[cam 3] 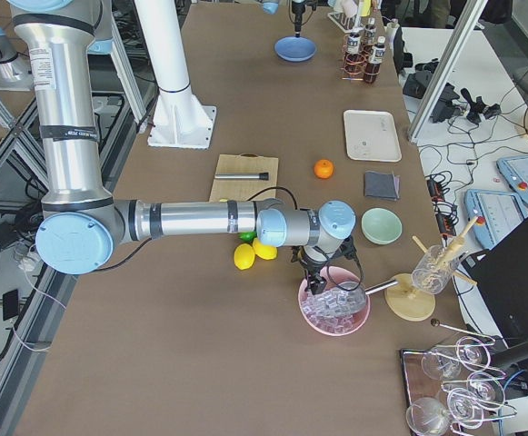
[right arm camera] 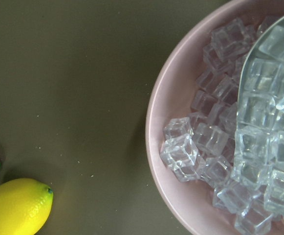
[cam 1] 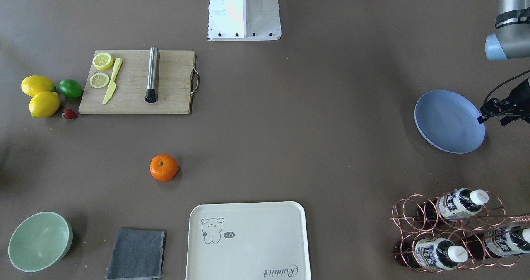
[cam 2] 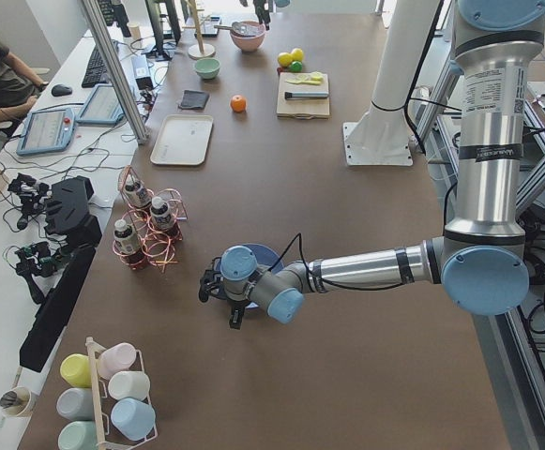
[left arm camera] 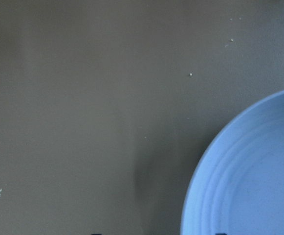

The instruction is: Pick orange to plate

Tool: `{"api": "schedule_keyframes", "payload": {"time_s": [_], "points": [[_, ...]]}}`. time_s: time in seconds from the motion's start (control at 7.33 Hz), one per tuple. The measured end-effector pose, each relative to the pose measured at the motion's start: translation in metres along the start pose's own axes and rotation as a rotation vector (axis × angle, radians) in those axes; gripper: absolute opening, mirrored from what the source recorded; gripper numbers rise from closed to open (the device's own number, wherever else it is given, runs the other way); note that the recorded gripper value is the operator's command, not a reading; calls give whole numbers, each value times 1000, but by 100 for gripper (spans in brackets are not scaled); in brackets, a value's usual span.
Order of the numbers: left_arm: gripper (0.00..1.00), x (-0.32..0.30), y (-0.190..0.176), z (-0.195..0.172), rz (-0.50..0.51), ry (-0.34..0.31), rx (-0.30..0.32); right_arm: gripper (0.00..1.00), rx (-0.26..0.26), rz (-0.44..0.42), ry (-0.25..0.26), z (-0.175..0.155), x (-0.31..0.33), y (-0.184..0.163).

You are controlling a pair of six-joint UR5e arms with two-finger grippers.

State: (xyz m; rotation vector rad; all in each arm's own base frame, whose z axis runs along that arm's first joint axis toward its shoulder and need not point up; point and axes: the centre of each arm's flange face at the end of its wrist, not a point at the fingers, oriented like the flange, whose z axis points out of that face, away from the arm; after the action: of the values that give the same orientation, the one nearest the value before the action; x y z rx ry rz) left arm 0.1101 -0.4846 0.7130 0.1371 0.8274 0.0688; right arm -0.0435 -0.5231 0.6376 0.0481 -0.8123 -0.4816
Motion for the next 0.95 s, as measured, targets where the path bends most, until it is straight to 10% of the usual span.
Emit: {"api": "schedule_keyframes", "payload": {"time_s": [0.27, 0.68, 0.95], "points": [[61, 3, -7, 3, -3, 1, -1, 100, -1, -1, -2, 1, -1, 0], [0, 5, -15, 9, -7, 1, -6, 100, -2, -3, -2, 1, -2, -1], [0, 9, -15, 13, -6, 4, -15, 100, 8, 1, 1, -4, -7, -10]]}}
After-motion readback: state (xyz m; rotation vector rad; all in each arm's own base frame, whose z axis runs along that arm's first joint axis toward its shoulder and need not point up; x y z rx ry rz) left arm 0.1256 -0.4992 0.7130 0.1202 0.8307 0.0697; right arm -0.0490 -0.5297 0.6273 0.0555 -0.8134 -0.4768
